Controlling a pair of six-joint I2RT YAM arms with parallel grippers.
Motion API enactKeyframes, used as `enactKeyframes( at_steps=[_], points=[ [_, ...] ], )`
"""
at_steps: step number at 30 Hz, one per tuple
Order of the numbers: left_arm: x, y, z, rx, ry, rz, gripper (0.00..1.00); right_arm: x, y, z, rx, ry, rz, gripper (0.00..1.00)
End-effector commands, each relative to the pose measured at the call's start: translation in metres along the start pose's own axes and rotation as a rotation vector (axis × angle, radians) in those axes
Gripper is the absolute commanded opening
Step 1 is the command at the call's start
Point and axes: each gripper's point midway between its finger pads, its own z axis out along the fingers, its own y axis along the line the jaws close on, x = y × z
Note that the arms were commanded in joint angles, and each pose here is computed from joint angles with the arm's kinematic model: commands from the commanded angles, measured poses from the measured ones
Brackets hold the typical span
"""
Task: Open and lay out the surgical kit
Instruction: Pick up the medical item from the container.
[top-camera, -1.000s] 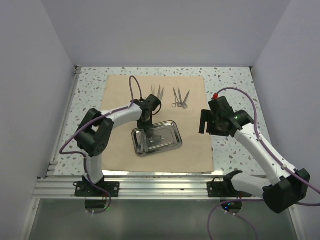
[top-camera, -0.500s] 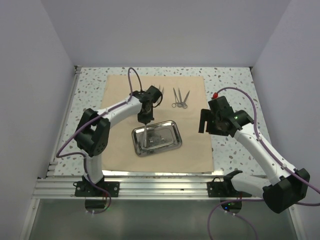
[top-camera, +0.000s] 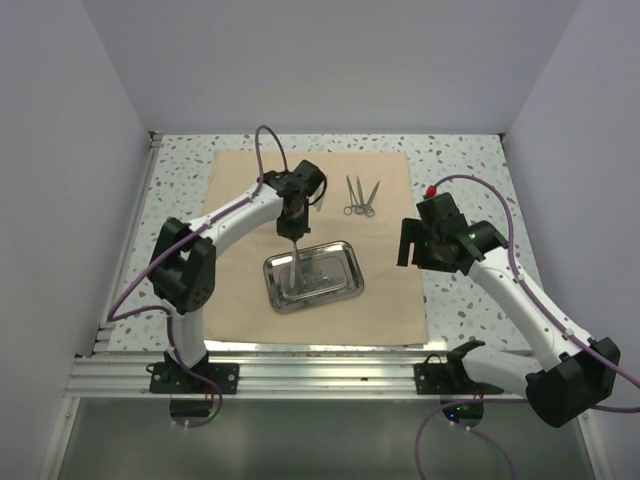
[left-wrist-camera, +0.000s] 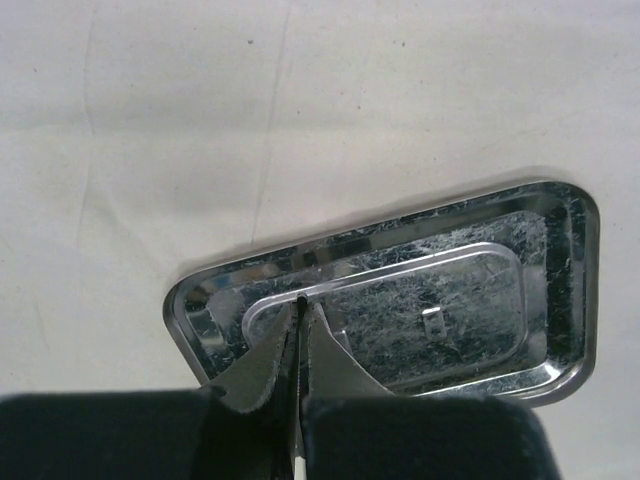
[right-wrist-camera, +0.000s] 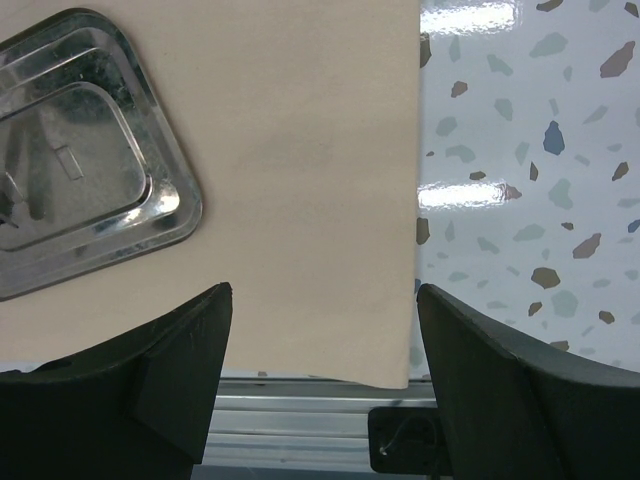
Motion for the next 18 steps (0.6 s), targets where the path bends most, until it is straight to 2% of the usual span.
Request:
enactKeyframes(
  at_steps=[1, 6, 9, 12, 15, 18],
  points=[
    [0.014, 0.0, 0.003, 0.032, 0.05, 0.018, 0.0, -0.004, 0.0, -0.004, -0.006, -0.03, 0.009, 0.78],
    [0.03, -0.005, 0.007, 0.08, 0.102, 0.037, 0.0, -0.001, 0.0, -0.001, -0.002, -0.018, 0.006, 0.78],
    [0.042, -0.008, 0.007, 0.117, 0.148, 0.058, 0.07, -0.003, 0.001, -0.001, -0.001, -0.017, 0.005, 0.78],
    [0.05, -0.006, 0.008, 0.114, 0.174, 0.07, 0.08, -0.005, 0.002, 0.0, 0.0, -0.019, 0.008, 0.78],
    [0.046, -0.004, 0.005, 0.11, 0.157, 0.077, 0.01, -0.006, 0.003, 0.002, -0.001, -0.019, 0.013, 0.78],
    [0.031, 0.0, 0.003, 0.076, 0.116, 0.092, 0.0, -0.005, 0.004, 0.004, -0.002, -0.015, 0.013, 0.78]
  ],
)
